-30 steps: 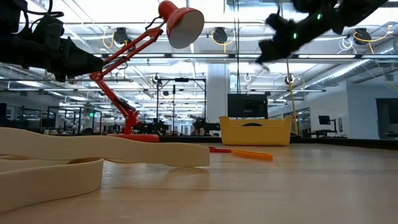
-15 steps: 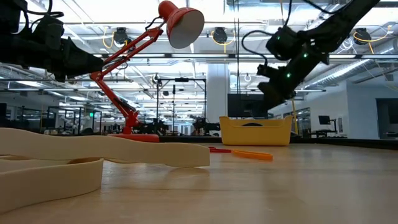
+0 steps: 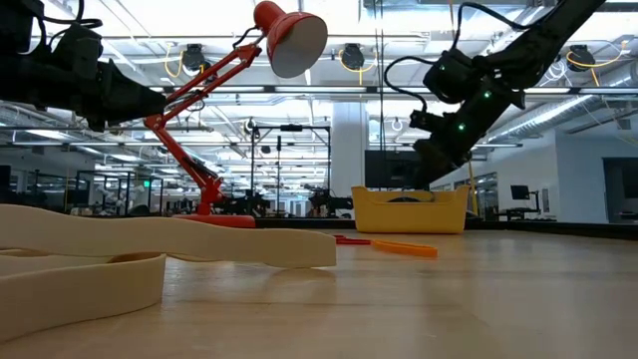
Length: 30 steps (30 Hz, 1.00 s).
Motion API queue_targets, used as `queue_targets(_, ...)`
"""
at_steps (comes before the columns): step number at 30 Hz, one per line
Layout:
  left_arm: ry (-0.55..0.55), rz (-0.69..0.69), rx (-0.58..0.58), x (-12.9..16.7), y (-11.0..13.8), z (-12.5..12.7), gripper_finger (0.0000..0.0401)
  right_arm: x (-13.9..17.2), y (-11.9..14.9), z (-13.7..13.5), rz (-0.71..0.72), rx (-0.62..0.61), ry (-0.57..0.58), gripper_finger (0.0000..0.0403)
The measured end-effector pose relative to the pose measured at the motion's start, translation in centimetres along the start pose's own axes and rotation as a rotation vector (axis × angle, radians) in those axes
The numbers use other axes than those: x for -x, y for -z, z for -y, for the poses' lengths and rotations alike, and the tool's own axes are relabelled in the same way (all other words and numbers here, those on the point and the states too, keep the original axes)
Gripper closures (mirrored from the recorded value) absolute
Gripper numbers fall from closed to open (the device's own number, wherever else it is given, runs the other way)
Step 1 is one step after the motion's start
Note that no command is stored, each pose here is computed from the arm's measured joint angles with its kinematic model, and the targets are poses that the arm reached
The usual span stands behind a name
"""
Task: Pick and place rubber bands into bin
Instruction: Put the blue rubber band into the yellow container, then put the orange rubber band into the yellow container
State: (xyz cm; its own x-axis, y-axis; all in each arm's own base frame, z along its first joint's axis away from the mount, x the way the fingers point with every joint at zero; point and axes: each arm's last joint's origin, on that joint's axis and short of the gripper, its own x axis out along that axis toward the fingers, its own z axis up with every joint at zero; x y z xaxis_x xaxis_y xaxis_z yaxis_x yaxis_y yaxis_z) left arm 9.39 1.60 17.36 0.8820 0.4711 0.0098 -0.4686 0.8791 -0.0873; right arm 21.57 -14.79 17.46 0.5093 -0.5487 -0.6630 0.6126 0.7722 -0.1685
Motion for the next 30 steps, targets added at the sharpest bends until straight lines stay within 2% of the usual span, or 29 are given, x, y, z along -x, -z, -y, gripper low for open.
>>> queue_targets(5,0.0,0.001,0.0,0.0,0.0,0.0,0.0228,0.1,0.0,0.0,0.003,-0.004,0.007,0.0363)
queue_targets(13,0.0,0.0,0.0,0.0,0.0,0.0,0.0228,0.4,-0.4,0.2,0.032,-0.012,0.05,0.0291)
queue_targets(17,0.001,0.0,0.006,0.0,0.0,0.0,0.0228,1.8,-1.3,-0.3,0.112,-0.063,-0.084,0.0261)
queue_targets(20,0.001,0.0,0.006,0.0,0.0,0.0,0.0228,3.0,-2.1,-0.9,0.195,-0.055,-0.193,0.0248)
queue_targets(27,0.001,0.0,0.002,0.0,0.0,0.0,0.0228,5.4,-3.3,-2.6,0.316,-0.062,-0.48,0.0239)
queue_targets(30,0.001,0.0,0.001,0.0,0.0,0.0,0.0229,5.9,-3.6,-3.3,0.358,-0.053,-0.532,0.024)
